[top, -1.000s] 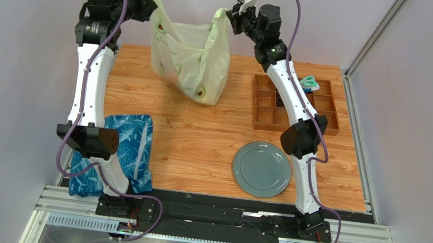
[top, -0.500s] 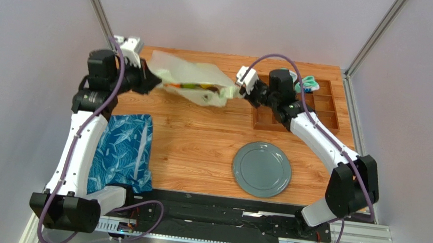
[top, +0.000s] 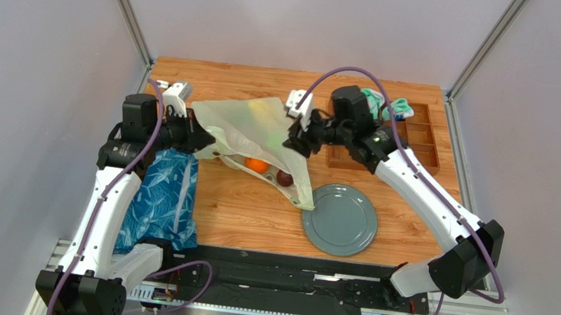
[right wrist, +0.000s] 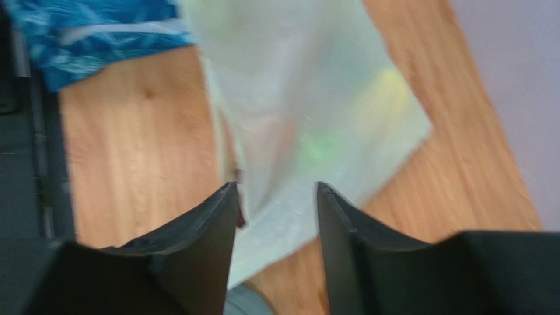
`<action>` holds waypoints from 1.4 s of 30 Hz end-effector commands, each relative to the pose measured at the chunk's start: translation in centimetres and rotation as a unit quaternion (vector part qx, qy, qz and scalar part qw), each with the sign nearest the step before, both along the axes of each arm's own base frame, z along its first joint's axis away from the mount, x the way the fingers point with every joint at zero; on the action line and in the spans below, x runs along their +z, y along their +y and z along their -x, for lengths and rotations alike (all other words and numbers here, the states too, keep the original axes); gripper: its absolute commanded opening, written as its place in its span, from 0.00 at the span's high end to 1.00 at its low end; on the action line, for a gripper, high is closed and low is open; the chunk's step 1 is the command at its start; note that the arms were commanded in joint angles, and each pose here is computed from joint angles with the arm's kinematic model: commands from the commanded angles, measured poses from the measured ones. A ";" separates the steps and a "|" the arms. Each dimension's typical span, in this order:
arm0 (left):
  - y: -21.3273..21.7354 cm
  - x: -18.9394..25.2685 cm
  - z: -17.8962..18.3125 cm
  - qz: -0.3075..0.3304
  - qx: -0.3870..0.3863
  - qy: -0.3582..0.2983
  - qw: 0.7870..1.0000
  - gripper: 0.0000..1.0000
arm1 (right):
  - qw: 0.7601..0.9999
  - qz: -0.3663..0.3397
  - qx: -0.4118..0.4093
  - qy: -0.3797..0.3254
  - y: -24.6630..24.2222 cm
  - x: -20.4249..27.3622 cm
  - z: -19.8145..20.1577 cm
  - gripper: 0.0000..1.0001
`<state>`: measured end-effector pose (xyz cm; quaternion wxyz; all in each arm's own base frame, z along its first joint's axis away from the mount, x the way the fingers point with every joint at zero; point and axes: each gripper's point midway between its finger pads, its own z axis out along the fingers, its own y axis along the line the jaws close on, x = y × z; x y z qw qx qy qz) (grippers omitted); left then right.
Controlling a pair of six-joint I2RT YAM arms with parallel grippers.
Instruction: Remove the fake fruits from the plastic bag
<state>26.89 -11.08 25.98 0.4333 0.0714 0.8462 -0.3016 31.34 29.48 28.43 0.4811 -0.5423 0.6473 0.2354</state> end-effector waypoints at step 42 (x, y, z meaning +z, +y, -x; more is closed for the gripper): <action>-1.9 1.1 -5.4 0.068 -0.014 0.022 0.997 1.00 | 0.979 0.077 -0.041 0.182 10.1 -15.6 -2.2 0.98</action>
